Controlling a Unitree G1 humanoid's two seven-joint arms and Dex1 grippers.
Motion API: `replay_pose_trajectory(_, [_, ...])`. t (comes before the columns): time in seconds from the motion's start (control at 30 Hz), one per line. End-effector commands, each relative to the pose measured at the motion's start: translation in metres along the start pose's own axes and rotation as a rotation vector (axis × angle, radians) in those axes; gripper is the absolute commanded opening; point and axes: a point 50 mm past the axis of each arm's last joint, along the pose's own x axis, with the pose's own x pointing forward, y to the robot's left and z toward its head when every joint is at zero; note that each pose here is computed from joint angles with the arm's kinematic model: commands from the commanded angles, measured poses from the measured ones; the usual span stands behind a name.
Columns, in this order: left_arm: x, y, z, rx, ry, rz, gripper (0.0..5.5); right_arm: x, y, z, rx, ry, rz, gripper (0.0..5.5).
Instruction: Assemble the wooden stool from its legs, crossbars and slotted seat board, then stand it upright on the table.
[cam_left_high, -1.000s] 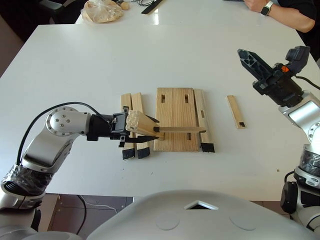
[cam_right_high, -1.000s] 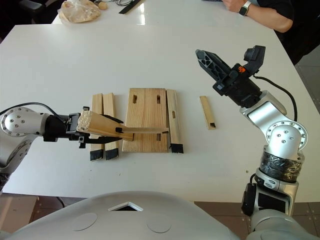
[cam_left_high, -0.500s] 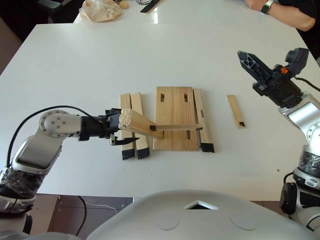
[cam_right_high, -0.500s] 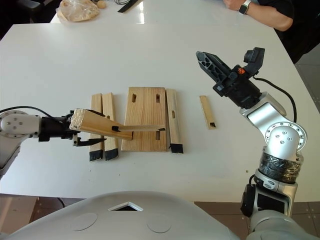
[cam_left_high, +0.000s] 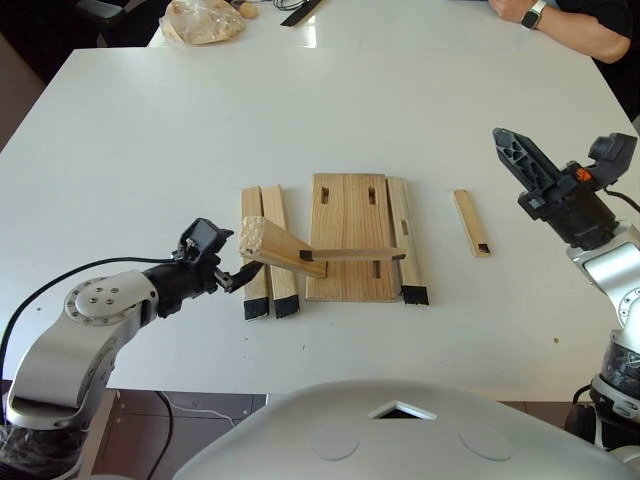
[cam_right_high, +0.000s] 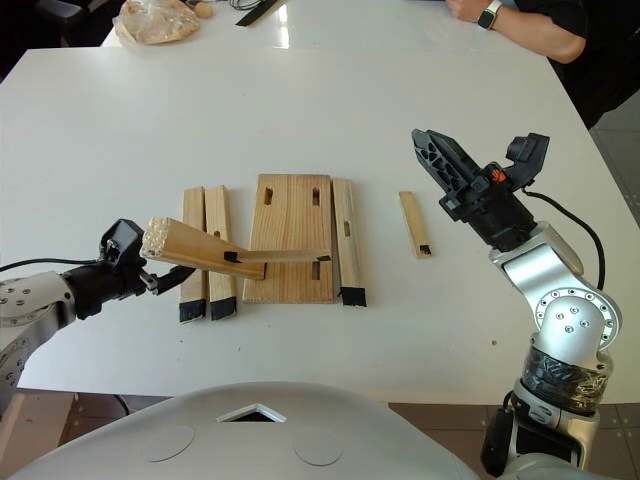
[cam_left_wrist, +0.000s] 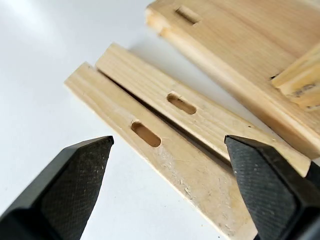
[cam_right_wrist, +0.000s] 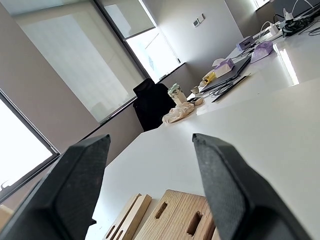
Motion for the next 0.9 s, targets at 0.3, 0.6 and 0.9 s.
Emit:
replay_pose_trajectory(0.3, [-0.001,0.007,-0.035,0.049,0.219,0.074,4.12,-0.002,0.002,-0.001,-0.018,-0.01,-0.019,3.02])
replay_pose_trajectory(0.6, [0.001,0.039,-0.046,0.024,0.245,0.076,4.12,-0.004,0.002,-0.006,-0.013,-0.014,-0.035,3.02])
replay_pose_trajectory(0.9, [0.002,0.029,-0.072,-0.25,0.188,-0.048,3.26,-0.002,0.0,-0.005,-0.028,-0.005,-0.036,3.02])
